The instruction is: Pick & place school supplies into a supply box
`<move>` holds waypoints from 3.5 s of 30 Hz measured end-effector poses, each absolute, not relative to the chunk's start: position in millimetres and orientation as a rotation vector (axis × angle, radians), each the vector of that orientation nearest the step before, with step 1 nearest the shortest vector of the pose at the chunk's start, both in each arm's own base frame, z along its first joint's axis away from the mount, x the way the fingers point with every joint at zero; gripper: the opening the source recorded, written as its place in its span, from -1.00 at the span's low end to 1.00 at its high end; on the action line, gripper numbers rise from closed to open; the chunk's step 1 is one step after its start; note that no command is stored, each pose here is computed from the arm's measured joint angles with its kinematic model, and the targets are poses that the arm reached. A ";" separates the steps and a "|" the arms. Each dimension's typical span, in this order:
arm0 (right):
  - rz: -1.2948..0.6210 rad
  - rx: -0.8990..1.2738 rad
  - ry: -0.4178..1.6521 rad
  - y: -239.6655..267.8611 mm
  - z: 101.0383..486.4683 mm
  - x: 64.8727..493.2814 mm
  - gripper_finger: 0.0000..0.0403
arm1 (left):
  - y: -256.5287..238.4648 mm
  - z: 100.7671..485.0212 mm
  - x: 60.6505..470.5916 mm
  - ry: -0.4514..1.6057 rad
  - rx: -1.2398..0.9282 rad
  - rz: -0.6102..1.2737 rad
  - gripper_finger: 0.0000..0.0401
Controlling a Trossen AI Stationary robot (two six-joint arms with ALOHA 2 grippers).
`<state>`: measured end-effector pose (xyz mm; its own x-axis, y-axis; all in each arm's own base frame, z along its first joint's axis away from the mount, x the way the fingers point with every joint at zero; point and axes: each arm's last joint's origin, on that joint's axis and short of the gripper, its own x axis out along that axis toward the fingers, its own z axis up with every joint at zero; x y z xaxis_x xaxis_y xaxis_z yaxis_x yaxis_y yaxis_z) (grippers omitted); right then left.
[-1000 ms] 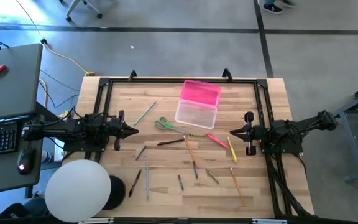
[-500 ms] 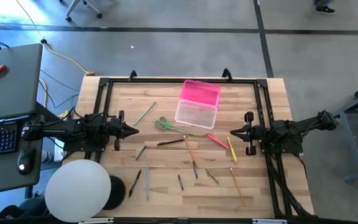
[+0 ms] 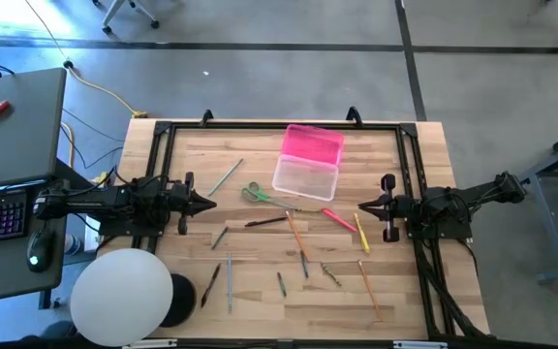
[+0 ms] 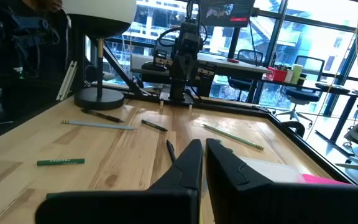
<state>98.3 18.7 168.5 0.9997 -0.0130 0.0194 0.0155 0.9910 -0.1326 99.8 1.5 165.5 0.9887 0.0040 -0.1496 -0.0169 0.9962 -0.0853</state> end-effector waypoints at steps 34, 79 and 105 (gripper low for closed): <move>-0.015 -0.133 -0.019 18.7 168.5 98.3 -1.00 | 1.5 165.5 99.8 0.150 -0.086 0.010 -0.80; -0.015 -0.133 -0.018 18.7 168.4 98.4 -1.00 | 3.5 165.9 99.8 0.148 0.077 0.067 -0.80; -0.014 -0.133 -0.018 18.7 168.4 98.3 -1.00 | 1.8 165.8 99.8 0.144 -0.325 0.038 -0.80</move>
<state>98.3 18.7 168.4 0.9997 -0.0130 0.0192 0.0155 0.9911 -0.1325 99.8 1.8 165.8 0.9890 0.0136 -0.1475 -0.0601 0.9469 -0.3158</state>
